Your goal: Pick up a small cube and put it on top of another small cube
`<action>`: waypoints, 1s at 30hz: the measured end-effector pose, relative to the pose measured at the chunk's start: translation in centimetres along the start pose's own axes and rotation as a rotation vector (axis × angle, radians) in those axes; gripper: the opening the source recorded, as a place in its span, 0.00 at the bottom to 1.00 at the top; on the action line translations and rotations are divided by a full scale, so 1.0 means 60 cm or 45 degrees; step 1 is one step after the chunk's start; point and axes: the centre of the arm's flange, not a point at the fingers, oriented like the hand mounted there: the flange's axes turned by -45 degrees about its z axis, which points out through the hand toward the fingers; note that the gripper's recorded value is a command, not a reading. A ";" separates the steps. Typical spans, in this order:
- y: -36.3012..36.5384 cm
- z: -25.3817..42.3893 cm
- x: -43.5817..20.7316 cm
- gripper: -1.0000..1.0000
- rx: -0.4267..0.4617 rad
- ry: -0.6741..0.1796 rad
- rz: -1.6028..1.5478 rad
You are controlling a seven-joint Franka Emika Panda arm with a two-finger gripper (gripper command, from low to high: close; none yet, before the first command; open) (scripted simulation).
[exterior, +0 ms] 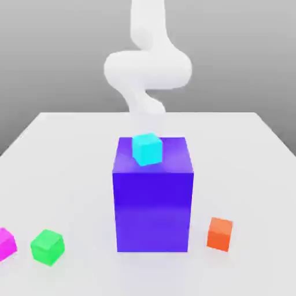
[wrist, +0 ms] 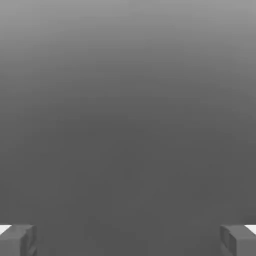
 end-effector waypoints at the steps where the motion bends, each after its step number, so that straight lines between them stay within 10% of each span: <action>1: 0.019 0.033 0.001 0.50 0.002 -0.036 0.025; 14: 0.274 0.387 -0.121 0.50 -0.054 -0.439 0.361; 30: 0.558 0.608 -0.513 0.50 -0.338 -0.870 0.728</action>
